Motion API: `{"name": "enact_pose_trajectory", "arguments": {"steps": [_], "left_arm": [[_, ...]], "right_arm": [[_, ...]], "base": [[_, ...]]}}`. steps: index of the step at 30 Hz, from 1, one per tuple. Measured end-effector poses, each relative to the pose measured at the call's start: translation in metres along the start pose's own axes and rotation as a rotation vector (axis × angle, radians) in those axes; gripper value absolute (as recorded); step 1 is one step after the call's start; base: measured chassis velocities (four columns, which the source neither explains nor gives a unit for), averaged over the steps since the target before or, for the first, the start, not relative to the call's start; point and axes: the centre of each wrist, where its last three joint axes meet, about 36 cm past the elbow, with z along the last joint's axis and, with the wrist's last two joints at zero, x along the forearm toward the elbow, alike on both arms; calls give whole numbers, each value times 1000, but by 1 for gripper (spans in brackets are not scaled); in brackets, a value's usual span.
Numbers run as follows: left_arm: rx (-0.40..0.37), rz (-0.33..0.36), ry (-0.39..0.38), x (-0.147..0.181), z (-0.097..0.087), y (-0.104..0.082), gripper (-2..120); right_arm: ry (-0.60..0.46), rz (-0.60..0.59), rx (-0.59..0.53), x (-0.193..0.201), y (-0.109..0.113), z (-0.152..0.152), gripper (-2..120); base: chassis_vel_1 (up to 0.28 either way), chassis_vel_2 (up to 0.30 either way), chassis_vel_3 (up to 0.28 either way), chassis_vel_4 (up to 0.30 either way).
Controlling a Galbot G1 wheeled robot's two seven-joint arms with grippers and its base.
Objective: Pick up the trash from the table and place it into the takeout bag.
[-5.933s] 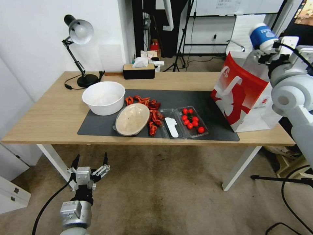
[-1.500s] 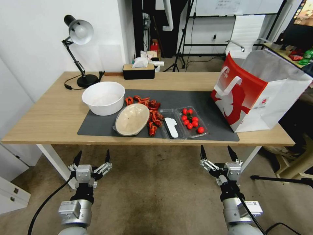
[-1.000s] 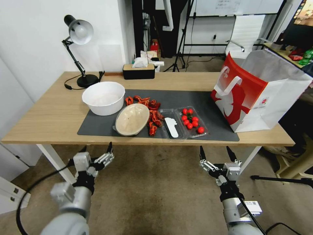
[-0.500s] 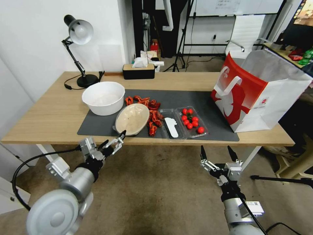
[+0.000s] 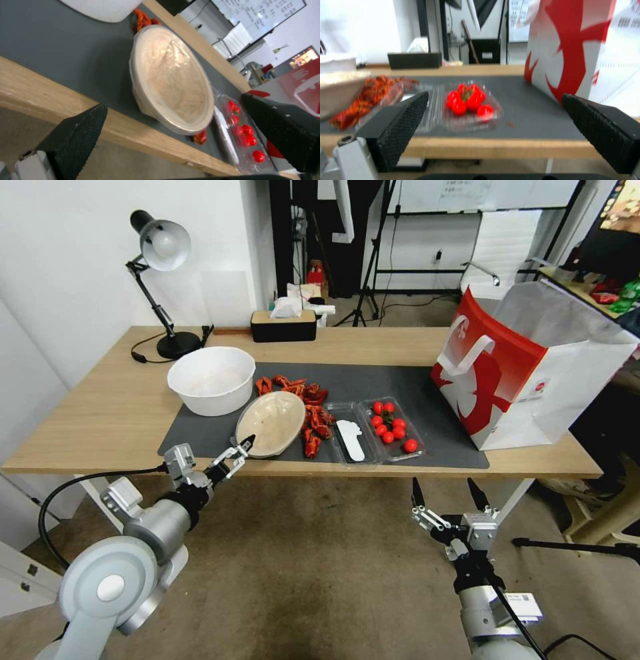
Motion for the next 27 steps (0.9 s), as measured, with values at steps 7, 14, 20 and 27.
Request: {"name": "enact_pose_trajectory", "arguments": {"steps": [7,14,20,27], "left_arm": [[0,-37,10,-7,0,3,100],[8,-35,9,-19,-2,6,100],[16,-27,8,-27,-4,6,100],[32,-16,18,-35,-6,7,100]], "right_arm": [[7,-30,10,-8,-2,1,100],[15,-31,7,-9,-3,1,100],[15,-32,8,-10,-4,2,100],[18,-32,12,-12,-5,2,100]], "base": [[0,0,0,0],[0,0,0,0],[0,0,0,0],[0,0,0,0]]}}
